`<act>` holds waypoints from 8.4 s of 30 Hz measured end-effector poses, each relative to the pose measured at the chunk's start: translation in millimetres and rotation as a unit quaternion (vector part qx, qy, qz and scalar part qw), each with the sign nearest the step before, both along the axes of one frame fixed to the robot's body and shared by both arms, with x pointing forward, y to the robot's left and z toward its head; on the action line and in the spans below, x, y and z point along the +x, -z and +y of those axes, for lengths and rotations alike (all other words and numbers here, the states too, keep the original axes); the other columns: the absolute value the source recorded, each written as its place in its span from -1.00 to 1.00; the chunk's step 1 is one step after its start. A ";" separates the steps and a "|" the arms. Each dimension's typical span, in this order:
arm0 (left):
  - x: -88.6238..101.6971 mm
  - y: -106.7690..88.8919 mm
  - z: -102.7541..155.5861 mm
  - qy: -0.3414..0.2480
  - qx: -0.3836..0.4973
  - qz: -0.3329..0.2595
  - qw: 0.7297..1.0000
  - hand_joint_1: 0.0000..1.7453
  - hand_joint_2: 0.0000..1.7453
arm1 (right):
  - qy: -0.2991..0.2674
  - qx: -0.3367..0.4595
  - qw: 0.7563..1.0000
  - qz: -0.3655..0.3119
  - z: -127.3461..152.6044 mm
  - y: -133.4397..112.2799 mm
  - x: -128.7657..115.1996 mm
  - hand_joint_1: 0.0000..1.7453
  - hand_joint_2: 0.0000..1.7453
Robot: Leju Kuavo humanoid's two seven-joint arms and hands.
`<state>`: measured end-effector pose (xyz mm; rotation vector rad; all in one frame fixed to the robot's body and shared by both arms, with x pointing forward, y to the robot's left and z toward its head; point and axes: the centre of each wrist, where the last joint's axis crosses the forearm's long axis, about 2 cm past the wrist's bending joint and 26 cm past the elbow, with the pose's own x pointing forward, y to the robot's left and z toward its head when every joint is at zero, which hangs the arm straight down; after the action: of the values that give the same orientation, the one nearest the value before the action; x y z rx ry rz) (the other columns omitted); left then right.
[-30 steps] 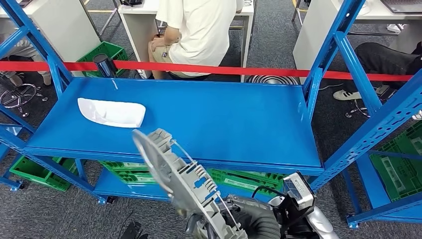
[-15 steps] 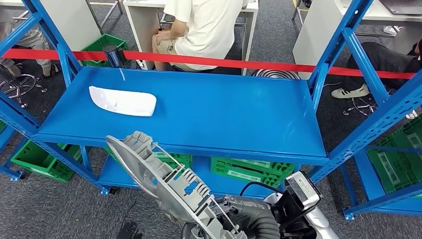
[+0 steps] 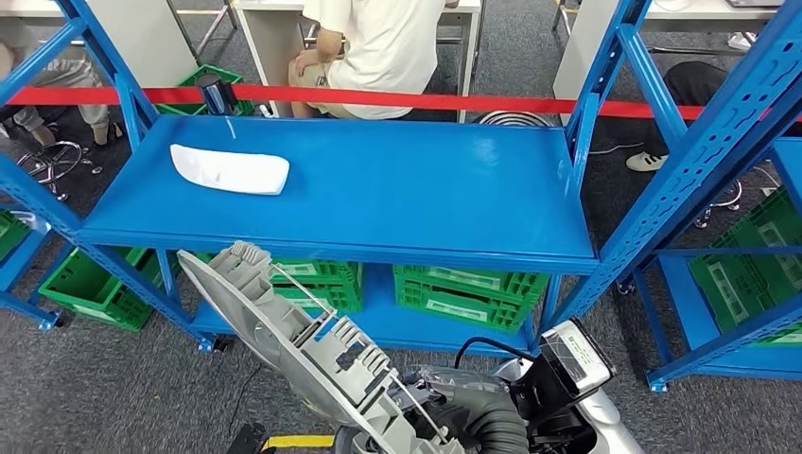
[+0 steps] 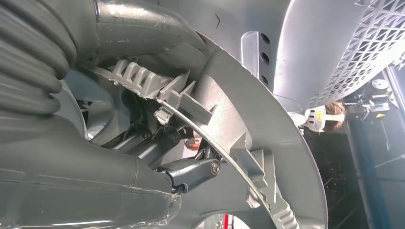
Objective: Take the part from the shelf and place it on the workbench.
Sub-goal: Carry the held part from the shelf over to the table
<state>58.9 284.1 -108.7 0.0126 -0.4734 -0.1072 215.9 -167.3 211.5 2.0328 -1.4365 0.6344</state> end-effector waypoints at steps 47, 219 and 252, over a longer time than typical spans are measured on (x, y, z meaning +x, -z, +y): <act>21.7 -4.1 11.1 0.022 0.029 -0.019 0.999 -1.00 1.00 | 0.033 0.018 0.999 -0.025 -5.5 -0.3 3.0 1.00 1.00; 20.5 -5.9 30.8 0.006 0.047 -0.034 0.998 -1.00 1.00 | 0.050 0.067 0.986 -0.146 8.5 -24.8 14.0 1.00 1.00; 24.0 -6.8 29.1 0.027 0.060 -0.027 0.997 -1.00 1.00 | 0.053 0.066 0.982 -0.168 7.0 -28.8 14.1 1.00 1.00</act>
<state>82.9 313.1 -101.9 0.1206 -0.5208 -0.1878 229.9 -160.4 240.3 1.9996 -1.8110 0.8899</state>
